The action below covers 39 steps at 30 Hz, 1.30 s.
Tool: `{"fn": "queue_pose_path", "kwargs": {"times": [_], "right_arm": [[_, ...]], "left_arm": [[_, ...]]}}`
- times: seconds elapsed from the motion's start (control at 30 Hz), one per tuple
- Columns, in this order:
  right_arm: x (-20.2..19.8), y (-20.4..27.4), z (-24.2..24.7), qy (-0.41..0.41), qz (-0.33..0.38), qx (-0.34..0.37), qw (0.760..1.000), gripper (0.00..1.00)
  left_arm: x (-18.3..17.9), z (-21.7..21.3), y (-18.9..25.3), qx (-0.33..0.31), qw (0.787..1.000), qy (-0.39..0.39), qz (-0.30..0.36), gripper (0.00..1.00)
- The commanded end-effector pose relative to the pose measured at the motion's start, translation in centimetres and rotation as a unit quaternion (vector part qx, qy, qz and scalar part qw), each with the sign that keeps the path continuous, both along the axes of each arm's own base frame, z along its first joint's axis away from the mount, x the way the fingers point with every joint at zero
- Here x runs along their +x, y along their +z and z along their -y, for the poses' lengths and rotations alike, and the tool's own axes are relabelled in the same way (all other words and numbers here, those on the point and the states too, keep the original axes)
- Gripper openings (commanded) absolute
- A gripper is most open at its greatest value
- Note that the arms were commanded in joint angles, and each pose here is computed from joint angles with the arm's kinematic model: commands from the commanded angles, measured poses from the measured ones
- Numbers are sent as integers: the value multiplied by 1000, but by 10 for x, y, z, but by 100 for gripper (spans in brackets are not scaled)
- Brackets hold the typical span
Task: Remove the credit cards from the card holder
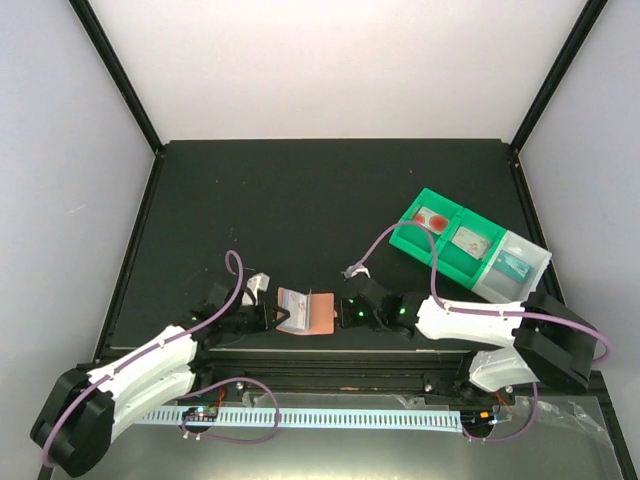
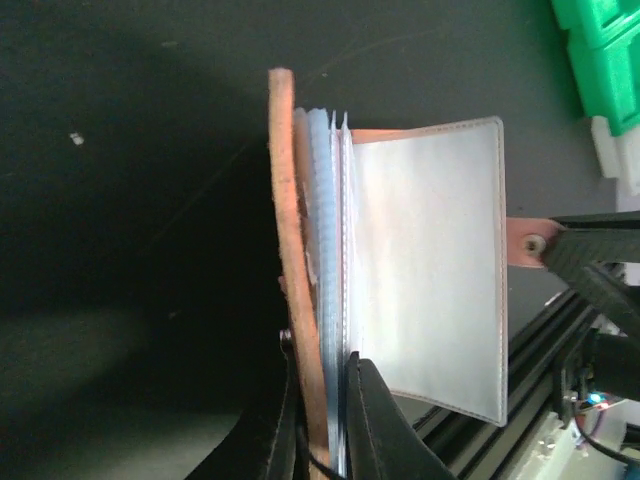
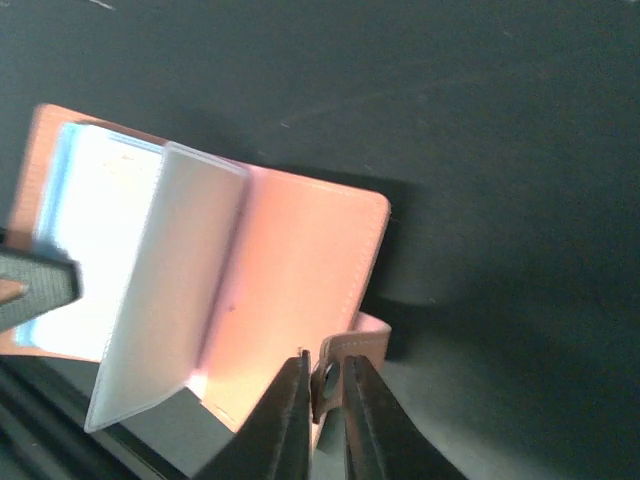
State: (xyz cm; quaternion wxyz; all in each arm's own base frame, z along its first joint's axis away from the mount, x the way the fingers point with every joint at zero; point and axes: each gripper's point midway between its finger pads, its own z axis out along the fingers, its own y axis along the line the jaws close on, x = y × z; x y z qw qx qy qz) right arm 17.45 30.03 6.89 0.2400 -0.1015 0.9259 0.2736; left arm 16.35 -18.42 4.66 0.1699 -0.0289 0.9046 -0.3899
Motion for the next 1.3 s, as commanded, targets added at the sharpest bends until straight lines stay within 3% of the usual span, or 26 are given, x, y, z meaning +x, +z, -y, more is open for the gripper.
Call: {"fn": "queue_pose_path", "kwargs": {"times": [0.0,0.2,0.33,0.53,0.73,0.97,1.27], "right_arm": [[7,-2,13,-17,15,-48,999,16],[7,35,1,3,21,-28,999,39],[2,52,-17,24,13,16,999,43],[-6,67,-59,70,-14,92,993,30],[-9,69,-92,98,-32,121,987,22],[-8,35,-100,97,-61,83,990,18],[-1,-8,-68,67,-54,-17,996,16]], "left_arm": [[6,6,9,-13,1000,-12,19,3],[7,8,11,-20,999,-12,21,2],[9,9,11,-24,999,-9,21,2],[8,11,10,-35,999,-6,15,2],[7,11,8,-34,999,-4,12,2],[9,10,8,-36,999,4,12,3],[9,10,4,-44,999,13,6,3]]}}
